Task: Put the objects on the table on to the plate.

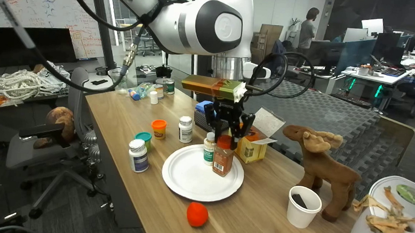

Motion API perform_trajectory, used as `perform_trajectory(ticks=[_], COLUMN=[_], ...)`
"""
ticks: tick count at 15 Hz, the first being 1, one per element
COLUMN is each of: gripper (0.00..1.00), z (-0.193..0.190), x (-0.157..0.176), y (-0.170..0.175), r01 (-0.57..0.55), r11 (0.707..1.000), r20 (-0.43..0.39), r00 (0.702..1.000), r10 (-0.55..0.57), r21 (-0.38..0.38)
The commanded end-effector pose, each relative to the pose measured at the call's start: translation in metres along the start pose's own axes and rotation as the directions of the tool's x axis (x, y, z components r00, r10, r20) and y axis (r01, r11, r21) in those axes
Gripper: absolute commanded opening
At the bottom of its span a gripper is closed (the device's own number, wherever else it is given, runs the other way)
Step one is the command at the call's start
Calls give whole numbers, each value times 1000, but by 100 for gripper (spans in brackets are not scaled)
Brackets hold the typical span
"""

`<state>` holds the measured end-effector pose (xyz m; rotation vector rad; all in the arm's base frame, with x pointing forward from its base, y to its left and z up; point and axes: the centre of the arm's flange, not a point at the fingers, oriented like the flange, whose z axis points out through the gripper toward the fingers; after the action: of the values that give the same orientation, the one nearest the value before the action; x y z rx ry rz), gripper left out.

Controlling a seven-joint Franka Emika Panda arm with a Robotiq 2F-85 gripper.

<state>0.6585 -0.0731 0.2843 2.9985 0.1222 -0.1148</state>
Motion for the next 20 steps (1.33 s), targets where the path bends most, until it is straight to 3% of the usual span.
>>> perform_trajectory(ticks=[1,3,4,7,11,15,20], gripper=[83,98,100,100,100,100,100], z=[-4,-18,-27,-65,-100,-90,-56], x=[0,-1,0,9,18,14,5], y=[2,4,4,-7,-48,-108,-158], r01=[-14,-24,-36,-56,28,117,191], r11=[1000,1000,999,998,999,989,969], r20=[-6,-13,-21,-94,-151,-126,-72], r00=[1000,1000,999,994,988,986,981], r10=[14,24,36,54,-22,-105,-181], r21=[-10,-11,-14,-23,37,92,154])
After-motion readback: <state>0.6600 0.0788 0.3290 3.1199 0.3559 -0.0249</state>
